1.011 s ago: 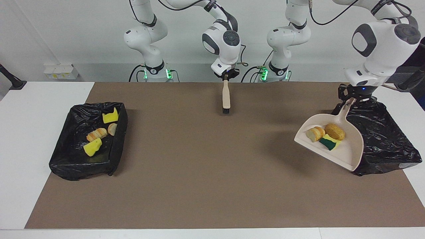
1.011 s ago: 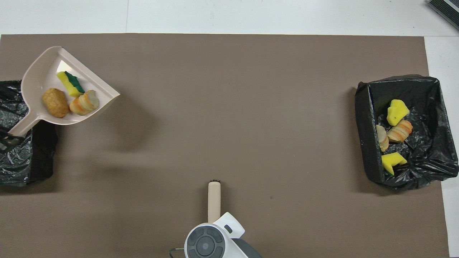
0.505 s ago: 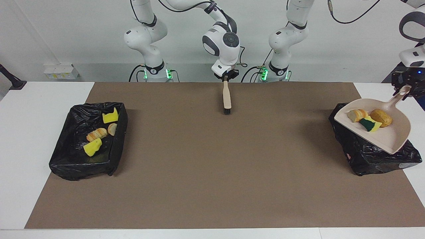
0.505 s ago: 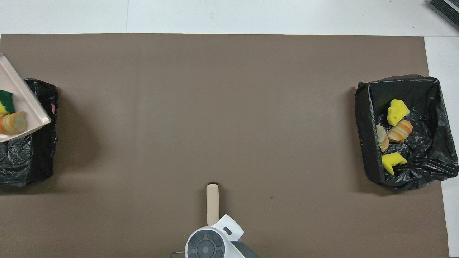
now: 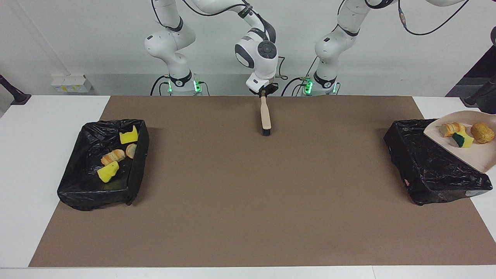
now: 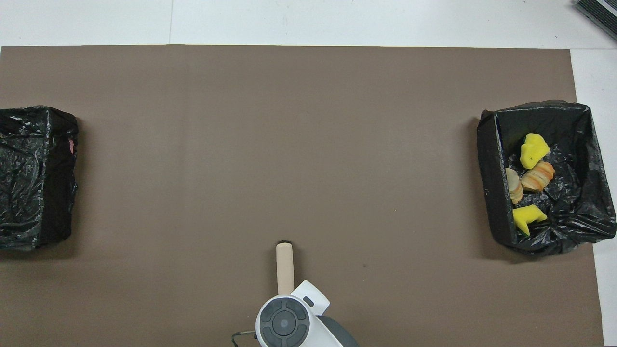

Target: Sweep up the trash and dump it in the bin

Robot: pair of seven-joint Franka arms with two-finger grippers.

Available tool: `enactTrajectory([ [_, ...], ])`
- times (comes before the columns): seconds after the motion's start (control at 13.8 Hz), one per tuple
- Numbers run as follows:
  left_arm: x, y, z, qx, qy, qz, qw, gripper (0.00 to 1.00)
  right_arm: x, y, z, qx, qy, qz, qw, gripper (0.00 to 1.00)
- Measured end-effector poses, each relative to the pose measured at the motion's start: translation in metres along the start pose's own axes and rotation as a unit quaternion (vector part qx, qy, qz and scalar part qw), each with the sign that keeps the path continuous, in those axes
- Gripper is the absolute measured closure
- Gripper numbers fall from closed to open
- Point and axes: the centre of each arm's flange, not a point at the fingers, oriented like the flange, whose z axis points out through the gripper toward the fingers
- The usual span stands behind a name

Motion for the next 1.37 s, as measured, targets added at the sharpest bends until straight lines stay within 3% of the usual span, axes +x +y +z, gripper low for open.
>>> enactTrajectory([
  [0.29,0.019,-0.015,-0.006,0.019,-0.065,0.065,0.996,0.68,0.031,0.005,-0.018,0.023,0.006,0.025,0.999,0.28],
  [0.36,0.033,-0.022,-0.011,0.028,-0.077,0.085,0.993,0.68,0.044,0.009,-0.029,0.033,0.011,0.036,0.999,0.21],
  [0.51,0.061,-0.032,-0.021,0.042,-0.086,0.114,0.989,0.68,0.072,0.024,-0.058,0.058,0.026,0.063,0.996,0.17],
  [0.58,0.071,-0.035,-0.025,0.048,-0.087,0.122,0.988,0.68,0.085,0.034,-0.075,0.07,0.035,0.077,0.994,0.08],
  [0.87,0.085,-0.044,-0.033,0.076,-0.118,0.153,0.978,0.68,0.112,0.082,-0.153,0.108,0.081,0.119,0.984,0.0],
  [1.16,0.082,-0.047,-0.036,0.088,-0.15,0.17,0.97,0.68,0.119,0.152,-0.239,0.09,0.132,0.11,0.981,0.0],
  [1.37,0.082,-0.049,-0.038,0.094,-0.153,0.172,0.969,0.68,0.123,0.233,-0.305,0.079,0.127,0.121,0.981,0.0],
])
